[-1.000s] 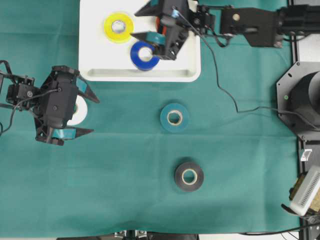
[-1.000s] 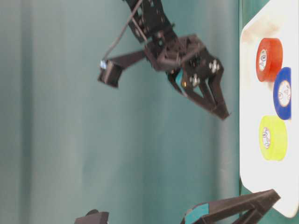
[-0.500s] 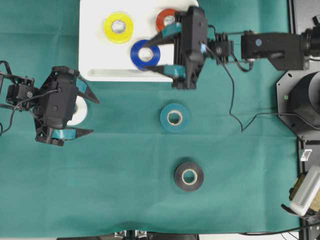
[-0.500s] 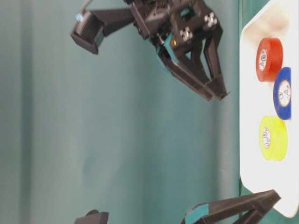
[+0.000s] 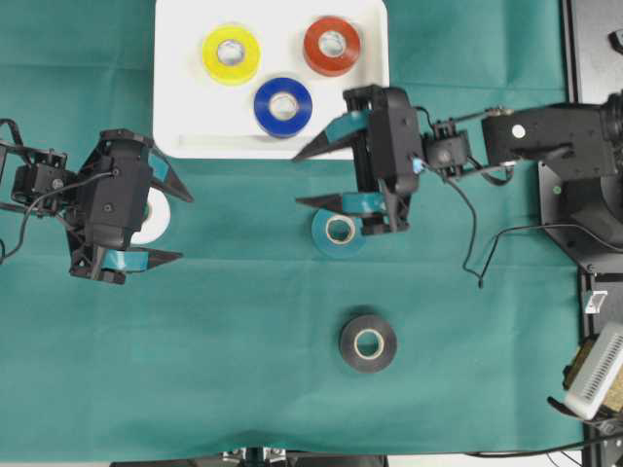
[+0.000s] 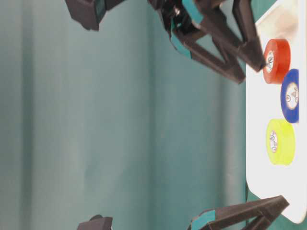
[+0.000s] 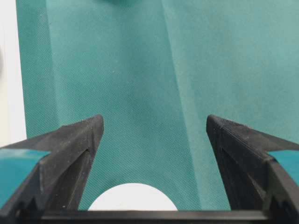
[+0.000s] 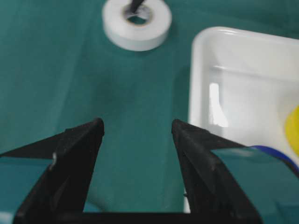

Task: Put the tape alternately from left to right into the white case.
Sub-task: 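Release the yellow roll in the tray and pull the right gripper back, then lower the left gripper into the white tape roll's hole and grasp it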

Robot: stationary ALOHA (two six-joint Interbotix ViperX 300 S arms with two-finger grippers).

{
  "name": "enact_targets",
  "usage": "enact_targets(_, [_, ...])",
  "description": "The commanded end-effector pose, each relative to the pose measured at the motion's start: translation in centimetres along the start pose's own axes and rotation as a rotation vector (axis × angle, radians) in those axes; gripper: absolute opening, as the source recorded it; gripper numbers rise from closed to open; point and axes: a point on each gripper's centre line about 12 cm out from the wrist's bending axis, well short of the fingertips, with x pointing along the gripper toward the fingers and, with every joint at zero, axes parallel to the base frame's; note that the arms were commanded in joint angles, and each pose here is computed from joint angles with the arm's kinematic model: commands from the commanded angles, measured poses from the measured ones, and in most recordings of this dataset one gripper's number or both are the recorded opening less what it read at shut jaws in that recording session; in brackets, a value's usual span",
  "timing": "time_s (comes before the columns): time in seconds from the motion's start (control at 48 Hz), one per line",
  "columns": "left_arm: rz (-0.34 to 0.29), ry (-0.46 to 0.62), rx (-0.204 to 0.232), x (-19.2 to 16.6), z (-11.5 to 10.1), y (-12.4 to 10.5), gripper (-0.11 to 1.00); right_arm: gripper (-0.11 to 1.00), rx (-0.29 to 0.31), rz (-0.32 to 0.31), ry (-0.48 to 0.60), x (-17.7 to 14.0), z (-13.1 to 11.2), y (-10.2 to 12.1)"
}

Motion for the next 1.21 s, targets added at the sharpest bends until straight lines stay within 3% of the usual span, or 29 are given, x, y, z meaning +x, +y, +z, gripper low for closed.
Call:
enact_targets(0.0, [-0.003, -0.035, -0.001, -0.2, 1.1, -0.1, 0.77, 0.64, -0.011, 0.019, -0.039, -0.8, 0.9, 0.7])
enact_targets(0.312, [-0.012, -0.025, 0.004, -0.2, 0.7, -0.5, 0.77, 0.64, -0.014, 0.041, -0.051, -2.9, 0.2, 1.7])
enact_targets(0.667, [-0.013, 0.001, 0.0, -0.3, 0.1, -0.6, 0.77, 0.64, 0.018, 0.041, -0.041, -2.7, -0.1, 1.7])
enact_targets(1.021, [-0.013, 0.121, -0.131, -0.3, -2.1, -0.7, 0.77, 0.64, 0.019, 0.041, -0.043, -2.7, 0.0, 1.7])
enact_targets(1.188, [-0.005, 0.197, -0.199, 0.2, -4.3, -0.8, 0.77, 0.64, 0.019, 0.041, -0.041, -2.7, -0.1, 1.7])
